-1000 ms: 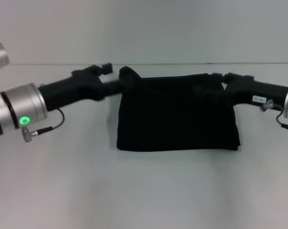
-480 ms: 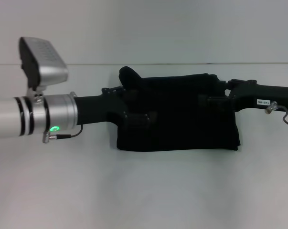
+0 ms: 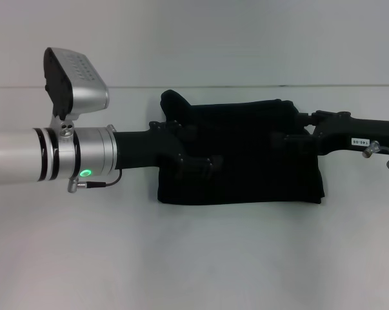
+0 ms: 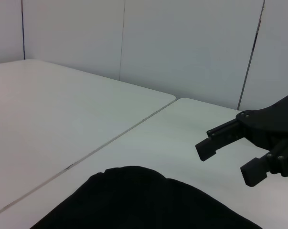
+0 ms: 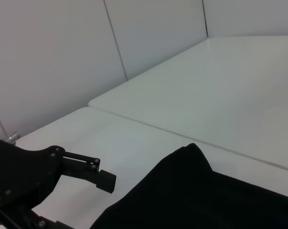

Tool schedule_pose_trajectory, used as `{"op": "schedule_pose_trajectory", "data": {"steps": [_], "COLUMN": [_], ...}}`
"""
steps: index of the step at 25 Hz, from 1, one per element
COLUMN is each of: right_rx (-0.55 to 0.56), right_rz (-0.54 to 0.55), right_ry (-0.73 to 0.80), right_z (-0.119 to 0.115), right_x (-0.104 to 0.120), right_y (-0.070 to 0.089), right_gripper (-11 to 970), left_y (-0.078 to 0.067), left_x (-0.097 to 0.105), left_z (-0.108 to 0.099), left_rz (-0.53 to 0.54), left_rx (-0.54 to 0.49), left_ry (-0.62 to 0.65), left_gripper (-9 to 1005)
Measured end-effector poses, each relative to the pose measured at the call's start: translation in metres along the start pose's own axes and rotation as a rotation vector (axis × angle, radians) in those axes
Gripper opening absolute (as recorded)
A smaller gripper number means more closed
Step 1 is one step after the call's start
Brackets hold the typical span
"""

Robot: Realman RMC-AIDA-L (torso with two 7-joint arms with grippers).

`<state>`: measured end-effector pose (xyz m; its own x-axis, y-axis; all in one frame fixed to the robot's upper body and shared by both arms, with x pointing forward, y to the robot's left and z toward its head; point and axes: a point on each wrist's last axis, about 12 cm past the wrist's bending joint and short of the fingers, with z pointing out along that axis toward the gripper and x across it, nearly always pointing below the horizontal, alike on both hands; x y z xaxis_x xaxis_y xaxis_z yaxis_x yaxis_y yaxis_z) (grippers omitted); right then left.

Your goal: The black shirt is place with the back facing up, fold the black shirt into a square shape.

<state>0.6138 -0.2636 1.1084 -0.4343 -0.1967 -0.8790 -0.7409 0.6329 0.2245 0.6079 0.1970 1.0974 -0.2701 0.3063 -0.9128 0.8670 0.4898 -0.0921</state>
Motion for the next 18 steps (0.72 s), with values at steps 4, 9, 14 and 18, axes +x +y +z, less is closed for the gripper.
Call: {"op": "schedule_pose_trajectory", "data": {"steps": [4, 9, 14, 18], "right_rx": [0.0, -0.003, 0.0, 0.0], "right_rz": [0.007, 0.016, 0.02, 0.022], "right_ry": [-0.001, 0.003, 0.008, 0.006], "right_z": [-0.0006, -0.0007, -0.0008, -0.0008], "right_x": [0.0007, 0.0009, 0.0025, 0.003], "right_y": [-0.0004, -0.0002, -0.0002, 0.0002], "right_gripper": [904, 900, 896, 892], "left_y": [-0.0027, -0.0043, -0.0052, -0.0054], "left_x": [0.0007, 0.0021, 0.004, 0.005], "left_z": [0.0029, 0.0034, 0.0032, 0.003], "left_rz": [-0.006, -0.02, -0.031, -0.038], "left_rx": [0.005, 0.011, 0.012, 0.011], "left_ry": [-0.002, 0.0, 0.001, 0.002], "left_gripper": [918, 918, 918, 918]}}
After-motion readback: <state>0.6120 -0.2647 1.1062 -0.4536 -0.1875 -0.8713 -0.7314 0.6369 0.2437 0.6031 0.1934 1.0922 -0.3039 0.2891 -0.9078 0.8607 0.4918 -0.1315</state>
